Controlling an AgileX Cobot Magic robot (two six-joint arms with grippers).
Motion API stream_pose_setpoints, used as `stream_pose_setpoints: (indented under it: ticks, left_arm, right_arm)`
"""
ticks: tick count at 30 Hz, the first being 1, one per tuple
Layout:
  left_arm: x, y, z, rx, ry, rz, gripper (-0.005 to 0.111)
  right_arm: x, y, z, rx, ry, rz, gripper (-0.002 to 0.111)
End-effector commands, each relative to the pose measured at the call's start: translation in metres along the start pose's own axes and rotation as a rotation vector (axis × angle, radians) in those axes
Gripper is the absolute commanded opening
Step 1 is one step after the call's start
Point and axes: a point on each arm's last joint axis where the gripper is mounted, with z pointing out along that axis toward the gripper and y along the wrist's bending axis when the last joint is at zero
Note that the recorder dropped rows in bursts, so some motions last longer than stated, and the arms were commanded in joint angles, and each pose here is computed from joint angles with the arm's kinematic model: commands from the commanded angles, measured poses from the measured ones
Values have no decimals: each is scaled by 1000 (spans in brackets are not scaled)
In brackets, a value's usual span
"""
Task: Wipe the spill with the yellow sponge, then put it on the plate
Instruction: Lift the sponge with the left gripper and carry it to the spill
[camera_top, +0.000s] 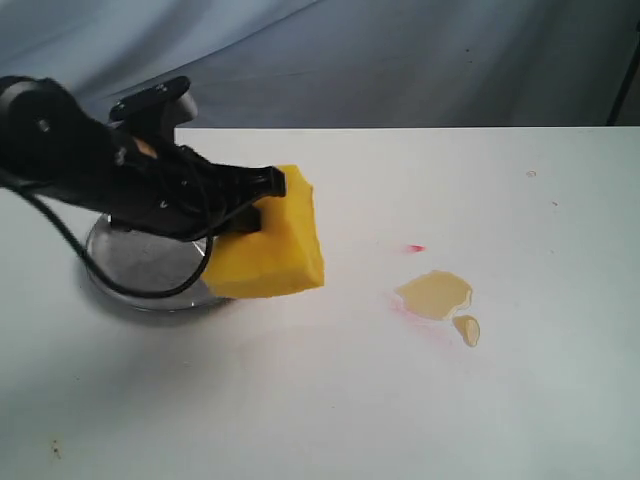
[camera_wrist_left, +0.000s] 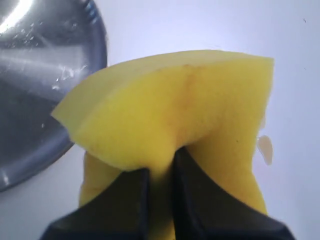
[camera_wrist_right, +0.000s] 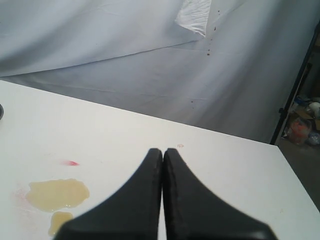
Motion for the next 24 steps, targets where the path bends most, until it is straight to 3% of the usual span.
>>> stream_pose_setpoints:
  ticks: [1, 6, 10, 15, 24]
  left_arm:
    - [-19, -13, 24, -20, 87, 138, 0]
    - [-30, -28, 64, -2, 208, 334, 0]
    - [-37, -41, 96, 19, 273, 426, 0]
    - [-47, -67, 120, 36, 288, 556, 0]
    - [-52, -92, 151, 24, 393, 773, 0]
  right_arm:
    - [1, 0, 0, 5, -6, -9, 0]
    - [1, 0, 0, 5, -6, -9, 0]
    - [1, 0, 0, 5, -6, -9, 0]
    - [1, 0, 0, 5, -6, -9, 0]
    - [1, 0, 0, 5, -6, -9, 0]
